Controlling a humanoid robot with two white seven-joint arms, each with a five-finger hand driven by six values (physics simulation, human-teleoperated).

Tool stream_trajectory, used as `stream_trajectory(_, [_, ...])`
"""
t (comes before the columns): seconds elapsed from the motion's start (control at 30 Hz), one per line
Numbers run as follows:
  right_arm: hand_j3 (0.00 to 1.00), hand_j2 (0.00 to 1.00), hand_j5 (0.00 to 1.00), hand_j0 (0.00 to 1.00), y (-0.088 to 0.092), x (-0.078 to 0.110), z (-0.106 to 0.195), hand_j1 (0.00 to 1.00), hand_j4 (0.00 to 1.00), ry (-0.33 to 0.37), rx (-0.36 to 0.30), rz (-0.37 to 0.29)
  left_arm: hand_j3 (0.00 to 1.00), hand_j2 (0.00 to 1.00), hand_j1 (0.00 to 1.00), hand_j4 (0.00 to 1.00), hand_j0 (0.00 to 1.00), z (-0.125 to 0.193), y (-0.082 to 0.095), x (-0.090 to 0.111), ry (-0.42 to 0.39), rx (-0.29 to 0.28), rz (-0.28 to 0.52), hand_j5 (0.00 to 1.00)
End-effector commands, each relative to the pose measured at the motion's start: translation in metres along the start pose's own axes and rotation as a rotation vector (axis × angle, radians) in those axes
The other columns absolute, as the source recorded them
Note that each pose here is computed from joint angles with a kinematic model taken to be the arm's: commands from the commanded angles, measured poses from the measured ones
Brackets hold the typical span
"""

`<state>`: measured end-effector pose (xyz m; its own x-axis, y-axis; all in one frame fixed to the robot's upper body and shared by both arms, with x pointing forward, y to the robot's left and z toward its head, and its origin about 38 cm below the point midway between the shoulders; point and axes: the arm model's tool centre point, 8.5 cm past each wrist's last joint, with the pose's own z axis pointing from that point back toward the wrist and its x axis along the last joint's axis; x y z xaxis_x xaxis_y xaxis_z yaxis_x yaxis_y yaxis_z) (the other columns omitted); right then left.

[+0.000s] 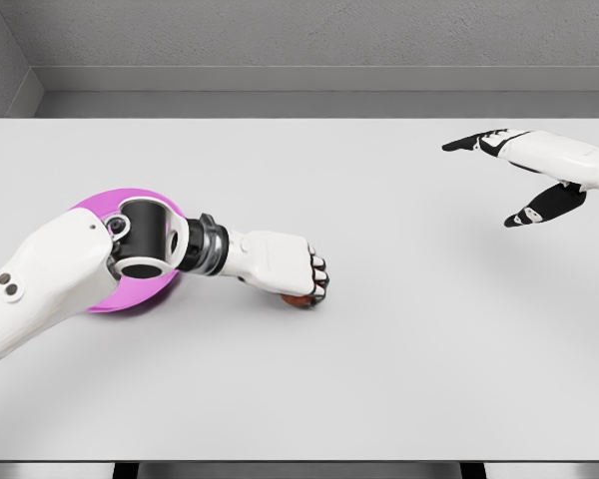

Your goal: Put the apple on the plate with both arms

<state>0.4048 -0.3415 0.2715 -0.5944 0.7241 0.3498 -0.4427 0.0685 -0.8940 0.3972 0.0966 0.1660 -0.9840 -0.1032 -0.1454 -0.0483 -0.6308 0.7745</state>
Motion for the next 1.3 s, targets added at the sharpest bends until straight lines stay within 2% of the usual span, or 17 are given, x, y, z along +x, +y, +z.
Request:
stream_trajectory(0.0, [1.0, 1.0, 1.0, 1.0, 0.0, 0.0, 0.0, 1.0, 1.0, -0.001, -0.001, -0.004, 0.35, 0.35, 0.35, 0.35, 0.35, 0.002, -0.002, -0.002, 0.005, -0.009, -0.007, 0.35])
stream_trajectory(0.1, [1.0, 1.0, 1.0, 1.0, -0.002, 0.004, 0.0, 1.0, 1.0, -0.009, -0.003, 0.005, 0.33, 0.33, 0.33, 0.33, 0.33, 0.006, 0.001, -0.005, 0.005, 0.003, 0.005, 0.33])
stream_trajectory(0.2, [1.0, 1.0, 1.0, 1.0, -0.001, 0.004, 0.001, 1.0, 1.0, -0.009, 0.0, 0.007, 0.33, 0.33, 0.33, 0.33, 0.33, 0.014, 0.009, -0.01, 0.006, 0.057, 0.042, 0.33])
stream_trajectory(0.27, [1.0, 1.0, 1.0, 1.0, -0.001, 0.004, 0.0, 1.0, 1.0, -0.01, 0.0, 0.005, 0.33, 0.33, 0.33, 0.33, 0.33, 0.03, 0.006, -0.019, 0.034, 0.073, 0.074, 0.33])
stream_trajectory(0.37, [1.0, 1.0, 1.0, 1.0, 0.0, 0.004, 0.0, 1.0, 1.0, -0.01, 0.001, 0.004, 0.33, 0.33, 0.33, 0.33, 0.33, 0.065, 0.016, -0.041, 0.089, 0.18, 0.147, 0.33])
stream_trajectory(0.47, [1.0, 1.0, 1.0, 1.0, 0.0, 0.004, 0.001, 1.0, 1.0, -0.008, 0.003, 0.004, 0.33, 0.33, 0.33, 0.33, 0.33, 0.102, 0.017, -0.057, 0.155, 0.241, 0.189, 0.33])
stream_trajectory(0.53, [1.0, 1.0, 1.0, 1.0, 0.0, 0.004, 0.001, 1.0, 1.0, -0.008, 0.003, 0.004, 0.33, 0.33, 0.33, 0.33, 0.33, 0.128, 0.009, -0.068, 0.213, 0.247, 0.212, 0.33])
stream_trajectory(0.6, [1.0, 1.0, 1.0, 1.0, 0.001, 0.003, 0.002, 1.0, 1.0, -0.003, 0.007, 0.005, 0.34, 0.34, 0.34, 0.34, 0.34, 0.152, -0.008, -0.083, 0.28, 0.249, 0.27, 0.34])
stream_trajectory(0.7, [1.0, 1.0, 1.0, 1.0, 0.003, 0.001, 0.003, 1.0, 1.0, 0.001, 0.009, -0.002, 0.34, 0.34, 0.34, 0.34, 0.34, 0.185, -0.047, -0.107, 0.399, 0.242, 0.389, 0.34])
stream_trajectory(0.77, [1.0, 1.0, 1.0, 1.0, 0.005, 0.001, 0.003, 1.0, 1.0, 0.0, 0.012, -0.005, 0.34, 0.34, 0.34, 0.34, 0.34, 0.198, -0.079, -0.115, 0.451, 0.197, 0.469, 0.34])
stream_trajectory(0.9, [1.0, 1.0, 1.0, 1.0, 0.004, 0.002, 0.003, 1.0, 1.0, -0.001, 0.009, -0.002, 0.35, 0.35, 0.35, 0.35, 0.35, 0.208, -0.116, -0.102, 0.472, 0.129, 0.529, 0.35])
stream_trajectory(1.0, [1.0, 1.0, 1.0, 1.0, 0.005, 0.002, 0.003, 1.0, 1.0, -0.002, 0.009, -0.002, 0.36, 0.36, 0.36, 0.36, 0.36, 0.204, -0.128, -0.093, 0.459, 0.109, 0.549, 0.36])
stream_trajectory(1.1, [1.0, 1.0, 1.0, 1.0, 0.004, 0.002, 0.002, 1.0, 1.0, -0.003, 0.007, -0.003, 0.37, 0.37, 0.37, 0.37, 0.37, 0.204, -0.128, -0.092, 0.458, 0.109, 0.548, 0.37])
stream_trajectory(1.13, [1.0, 1.0, 1.0, 1.0, 0.004, 0.002, 0.002, 1.0, 1.0, -0.004, 0.006, -0.004, 0.45, 0.45, 0.45, 0.45, 0.45, 0.204, -0.127, -0.092, 0.458, 0.109, 0.545, 0.45])
stream_trajectory(1.2, [1.0, 1.0, 1.0, 1.0, 0.004, 0.003, 0.002, 1.0, 1.0, -0.007, 0.005, -0.003, 0.71, 0.71, 0.71, 0.71, 0.71, 0.209, -0.125, -0.089, 0.458, 0.107, 0.532, 0.71])
stream_trajectory(1.23, [1.0, 1.0, 1.0, 1.0, 0.004, 0.003, 0.002, 1.0, 1.0, -0.006, 0.005, -0.002, 0.98, 0.98, 0.98, 0.98, 0.98, 0.209, -0.126, -0.087, 0.457, 0.102, 0.532, 0.98])
stream_trajectory(1.27, [1.0, 1.0, 1.0, 1.0, 0.004, 0.003, 0.002, 1.0, 1.0, -0.007, 0.005, -0.003, 1.0, 1.0, 1.0, 1.0, 1.0, 0.211, -0.125, -0.087, 0.458, 0.103, 0.527, 1.0])
